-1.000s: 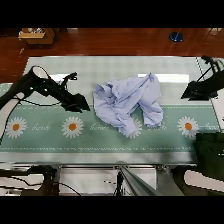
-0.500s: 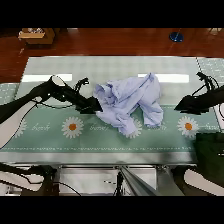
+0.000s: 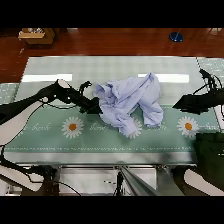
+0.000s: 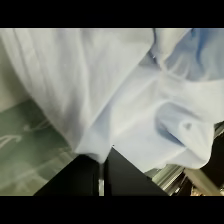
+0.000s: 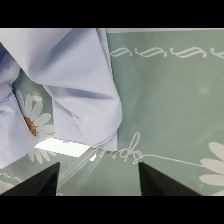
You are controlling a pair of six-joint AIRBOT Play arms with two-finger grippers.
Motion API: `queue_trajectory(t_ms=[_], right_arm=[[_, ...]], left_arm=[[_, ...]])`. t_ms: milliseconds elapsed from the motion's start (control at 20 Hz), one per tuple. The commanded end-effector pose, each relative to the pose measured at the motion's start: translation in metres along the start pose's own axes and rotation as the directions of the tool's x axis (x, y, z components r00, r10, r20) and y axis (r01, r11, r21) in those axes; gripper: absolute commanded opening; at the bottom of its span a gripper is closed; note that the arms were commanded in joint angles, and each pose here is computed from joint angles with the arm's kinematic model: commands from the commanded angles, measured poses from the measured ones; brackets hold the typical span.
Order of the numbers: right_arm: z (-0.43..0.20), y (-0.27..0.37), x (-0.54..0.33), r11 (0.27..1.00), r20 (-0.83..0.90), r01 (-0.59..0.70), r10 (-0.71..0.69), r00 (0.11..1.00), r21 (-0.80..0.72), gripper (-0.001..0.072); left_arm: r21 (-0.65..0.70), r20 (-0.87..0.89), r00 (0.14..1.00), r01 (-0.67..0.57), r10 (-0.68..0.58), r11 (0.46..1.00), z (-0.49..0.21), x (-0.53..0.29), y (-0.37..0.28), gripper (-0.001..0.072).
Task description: Fold the shirts.
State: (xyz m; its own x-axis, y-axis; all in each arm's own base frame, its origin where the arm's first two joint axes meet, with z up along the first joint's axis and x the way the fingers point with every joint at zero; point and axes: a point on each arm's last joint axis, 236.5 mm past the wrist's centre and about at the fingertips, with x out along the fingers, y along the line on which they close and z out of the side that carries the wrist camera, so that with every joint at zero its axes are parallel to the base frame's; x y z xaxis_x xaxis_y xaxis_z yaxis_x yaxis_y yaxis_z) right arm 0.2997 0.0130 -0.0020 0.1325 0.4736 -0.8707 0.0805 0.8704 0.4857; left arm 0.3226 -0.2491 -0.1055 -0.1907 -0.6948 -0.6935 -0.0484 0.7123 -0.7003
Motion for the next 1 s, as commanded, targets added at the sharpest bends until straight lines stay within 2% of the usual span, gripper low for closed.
queue_trajectory(t_ms=[0, 350, 700, 800, 850, 900, 950], right_arm=[[-0.001, -0.007, 0.018, 1.000, 0.028, -0.008, 0.007, 1.000, 0.025, 0.0593], [-0.026, 0.005, 0.063, 0.985, 0.033, -0.143, 0.140, 0.990, 0.101, 0.0594], [-0.022, 0.012, 0.104, 0.994, 0.083, -0.079, 0.073, 0.994, 0.078, 0.0591], [-0.027, 0.018, 0.122, 0.992, 0.044, -0.073, 0.069, 0.997, 0.102, 0.0586], [-0.031, 0.021, 0.133, 0.991, 0.015, -0.077, 0.076, 0.997, 0.109, 0.0553], [-0.035, 0.023, 0.142, 0.991, -0.005, -0.079, 0.080, 0.997, 0.112, 0.0424], [-0.034, 0.024, 0.146, 0.991, -0.006, -0.076, 0.077, 0.997, 0.112, 0.0221]], left_arm=[[0.027, -0.050, 0.998, 0.041, -0.040, 0.999, -0.011, -0.014, -0.007, 0.0025], [0.055, 0.021, 0.998, 0.054, -0.056, 0.997, -0.002, -0.045, -0.018, 0.0025], [0.050, 0.012, 0.998, 0.062, -0.063, 0.997, -0.005, -0.049, -0.017, 0.0024], [0.049, 0.013, 0.998, 0.062, -0.063, 0.997, -0.004, -0.049, -0.017, 0.0024], [0.048, 0.014, 0.998, 0.063, -0.063, 0.997, -0.004, -0.050, -0.016, 0.0024], [0.045, 0.017, 0.998, 0.064, -0.064, 0.997, -0.003, -0.051, -0.015, 0.0024], [0.043, 0.020, 0.998, 0.065, -0.065, 0.997, -0.003, -0.053, -0.015, 0.0025]])
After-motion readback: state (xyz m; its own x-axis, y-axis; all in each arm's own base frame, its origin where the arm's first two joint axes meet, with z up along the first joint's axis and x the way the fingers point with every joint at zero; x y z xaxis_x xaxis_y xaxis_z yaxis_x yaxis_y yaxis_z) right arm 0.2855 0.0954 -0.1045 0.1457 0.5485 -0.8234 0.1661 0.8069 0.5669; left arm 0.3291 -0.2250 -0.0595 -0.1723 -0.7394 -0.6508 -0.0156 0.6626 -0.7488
